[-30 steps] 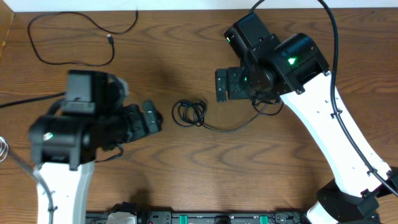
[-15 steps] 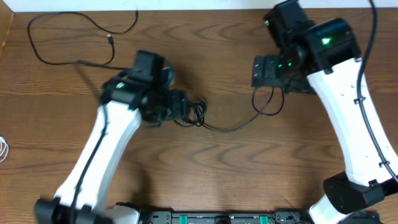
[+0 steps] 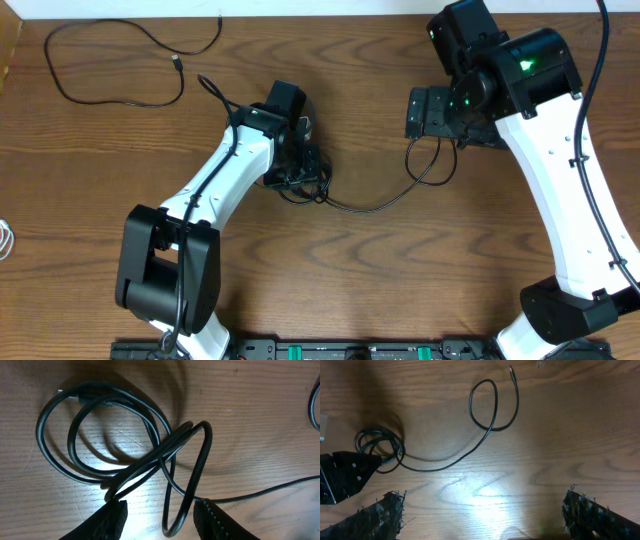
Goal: Untangle cables
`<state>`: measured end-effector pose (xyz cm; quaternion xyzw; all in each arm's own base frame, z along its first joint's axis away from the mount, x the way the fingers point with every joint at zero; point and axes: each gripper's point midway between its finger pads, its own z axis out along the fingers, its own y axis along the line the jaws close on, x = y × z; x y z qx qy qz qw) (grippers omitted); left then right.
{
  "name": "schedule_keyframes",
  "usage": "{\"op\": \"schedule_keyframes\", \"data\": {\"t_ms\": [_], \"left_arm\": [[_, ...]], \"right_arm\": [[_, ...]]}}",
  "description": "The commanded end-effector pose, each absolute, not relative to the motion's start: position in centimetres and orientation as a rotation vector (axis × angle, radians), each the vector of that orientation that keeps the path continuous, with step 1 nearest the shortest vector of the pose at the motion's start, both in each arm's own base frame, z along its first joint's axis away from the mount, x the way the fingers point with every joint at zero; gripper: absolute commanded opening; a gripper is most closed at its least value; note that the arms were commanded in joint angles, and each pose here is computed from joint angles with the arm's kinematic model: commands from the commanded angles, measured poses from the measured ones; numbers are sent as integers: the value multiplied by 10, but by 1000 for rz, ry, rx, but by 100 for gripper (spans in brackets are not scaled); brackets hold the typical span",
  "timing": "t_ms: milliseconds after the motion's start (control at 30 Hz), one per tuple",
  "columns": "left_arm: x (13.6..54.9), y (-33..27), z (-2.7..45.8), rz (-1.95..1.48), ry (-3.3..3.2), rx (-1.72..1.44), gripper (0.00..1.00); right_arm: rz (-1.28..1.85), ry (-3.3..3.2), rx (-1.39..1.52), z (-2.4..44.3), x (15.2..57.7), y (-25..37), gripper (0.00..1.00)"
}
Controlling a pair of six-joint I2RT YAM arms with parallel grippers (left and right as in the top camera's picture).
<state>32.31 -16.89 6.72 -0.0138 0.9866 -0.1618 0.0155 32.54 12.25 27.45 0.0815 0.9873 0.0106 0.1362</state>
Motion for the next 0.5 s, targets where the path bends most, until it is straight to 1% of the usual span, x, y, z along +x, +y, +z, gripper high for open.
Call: {"op": "schedule_keyframes", "data": {"t_ms": [0, 33, 67, 167, 233, 267, 300, 400, 467], "left_arm": [[324, -172, 67, -520, 3068, -24, 49], [324, -172, 67, -520, 3068, -24, 45], [323, -172, 67, -520, 3069, -23, 38], [320, -175, 66, -519, 3076, -9, 33], [318, -179, 66, -519, 3080, 12, 25], [316, -183, 66, -519, 3081, 32, 19], [315, -185, 66, -520, 3079, 41, 8], [316, -189, 75, -549, 3070, 50, 7], [319, -193, 95, -613, 3056, 51, 8]], "right_arm": [[-1, 2859, 217, 271, 326, 120, 99], [-5, 2863, 216, 270, 326, 120, 99], [-8, 2867, 216, 269, 325, 120, 99], [-33, 2874, 217, 264, 325, 117, 99], [-66, 2880, 219, 260, 325, 114, 99], [-87, 2886, 220, 257, 324, 112, 99], [-98, 2886, 219, 254, 325, 111, 99], [-120, 2898, 219, 245, 326, 110, 99], [-134, 2904, 220, 239, 327, 109, 99]]}}
